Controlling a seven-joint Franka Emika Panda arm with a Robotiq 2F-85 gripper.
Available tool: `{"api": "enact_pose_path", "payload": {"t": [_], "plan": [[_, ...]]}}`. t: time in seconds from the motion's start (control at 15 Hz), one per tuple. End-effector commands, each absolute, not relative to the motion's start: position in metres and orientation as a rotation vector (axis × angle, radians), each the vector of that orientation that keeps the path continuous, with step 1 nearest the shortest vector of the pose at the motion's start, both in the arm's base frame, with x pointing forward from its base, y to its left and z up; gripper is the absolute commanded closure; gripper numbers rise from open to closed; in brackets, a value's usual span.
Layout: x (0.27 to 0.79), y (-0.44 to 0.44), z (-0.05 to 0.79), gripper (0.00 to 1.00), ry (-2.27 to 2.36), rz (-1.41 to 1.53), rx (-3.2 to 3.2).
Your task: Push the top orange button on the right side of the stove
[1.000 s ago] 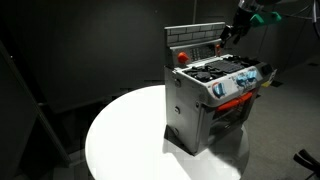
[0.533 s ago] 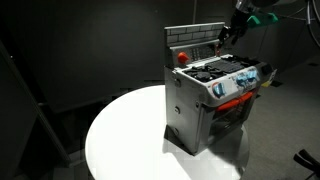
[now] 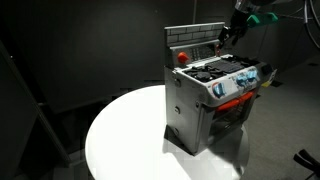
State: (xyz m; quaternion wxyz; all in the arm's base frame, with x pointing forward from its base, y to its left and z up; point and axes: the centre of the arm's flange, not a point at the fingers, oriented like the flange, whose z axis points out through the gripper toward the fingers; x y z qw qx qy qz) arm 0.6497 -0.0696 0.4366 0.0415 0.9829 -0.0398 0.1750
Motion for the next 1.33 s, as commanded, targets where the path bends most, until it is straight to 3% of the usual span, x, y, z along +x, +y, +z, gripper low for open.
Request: {"api": "enact_pose_path", "payload": {"t": [0.0,0.93,1.27], "plan": [[0.636,-0.077,0.446,0.00,-0.127,0.416,3.059],[0.542,-0.101,0.455,0.00,-0.144,-0.056,3.091],[0.546,-0.098,0.446,0.00,-0.150,-0.089,3.098]]}}
